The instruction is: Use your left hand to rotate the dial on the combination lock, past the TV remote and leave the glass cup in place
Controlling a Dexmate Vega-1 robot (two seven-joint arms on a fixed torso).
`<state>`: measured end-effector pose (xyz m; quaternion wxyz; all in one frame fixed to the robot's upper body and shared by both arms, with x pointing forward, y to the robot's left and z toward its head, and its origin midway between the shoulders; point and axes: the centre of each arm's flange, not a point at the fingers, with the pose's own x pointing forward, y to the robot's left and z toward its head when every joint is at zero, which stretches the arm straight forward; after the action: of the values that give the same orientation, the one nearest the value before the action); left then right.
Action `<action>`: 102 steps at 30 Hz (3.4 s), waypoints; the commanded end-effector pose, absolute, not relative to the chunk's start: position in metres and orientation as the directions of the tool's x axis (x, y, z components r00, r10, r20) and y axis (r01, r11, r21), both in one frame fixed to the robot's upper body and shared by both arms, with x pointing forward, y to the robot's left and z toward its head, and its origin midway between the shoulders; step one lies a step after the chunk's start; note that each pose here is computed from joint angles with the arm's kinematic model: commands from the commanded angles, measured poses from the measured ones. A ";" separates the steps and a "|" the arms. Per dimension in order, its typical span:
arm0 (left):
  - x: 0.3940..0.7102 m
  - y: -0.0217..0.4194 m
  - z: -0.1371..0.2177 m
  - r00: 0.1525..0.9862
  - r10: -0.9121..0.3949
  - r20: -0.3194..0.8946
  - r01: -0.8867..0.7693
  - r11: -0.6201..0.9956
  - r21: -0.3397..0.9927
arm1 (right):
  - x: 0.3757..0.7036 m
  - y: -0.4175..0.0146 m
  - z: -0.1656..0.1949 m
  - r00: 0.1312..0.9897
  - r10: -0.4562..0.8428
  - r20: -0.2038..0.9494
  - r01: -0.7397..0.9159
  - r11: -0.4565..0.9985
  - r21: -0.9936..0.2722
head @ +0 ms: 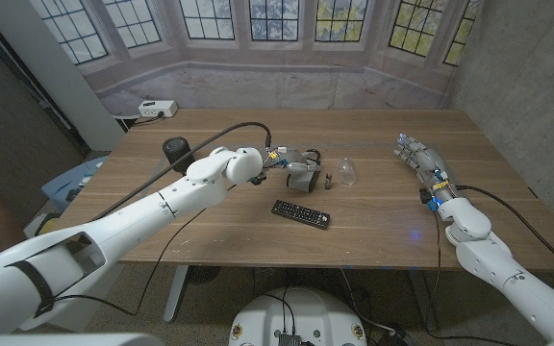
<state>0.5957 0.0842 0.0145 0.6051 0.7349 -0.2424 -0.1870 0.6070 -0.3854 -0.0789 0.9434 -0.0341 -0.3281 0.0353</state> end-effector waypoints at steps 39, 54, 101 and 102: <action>0.596 0.096 0.003 0.828 -0.557 -0.062 -0.014 -0.132 0.991 | 0.601 -0.385 -0.082 0.783 0.071 0.617 -0.035 0.997 -0.071; 0.582 0.098 0.005 0.830 -0.556 -0.045 -0.037 -0.135 0.990 | 0.592 -0.383 -0.084 0.778 0.073 0.625 -0.034 0.997 -0.074; 0.558 0.110 0.038 0.813 -0.580 0.049 -0.155 -0.135 0.979 | 0.592 -0.359 -0.072 0.770 0.096 0.631 -0.042 0.994 -0.100; 0.558 0.111 0.038 0.813 -0.580 0.050 -0.154 -0.132 0.979 | 0.591 -0.359 -0.071 0.770 0.096 0.631 -0.041 0.994 -0.101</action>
<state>0.5604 0.1075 0.0348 0.6073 0.7336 -0.2476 -0.1782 0.5922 -0.3626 -0.0744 0.9399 -0.0380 -0.3375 0.0353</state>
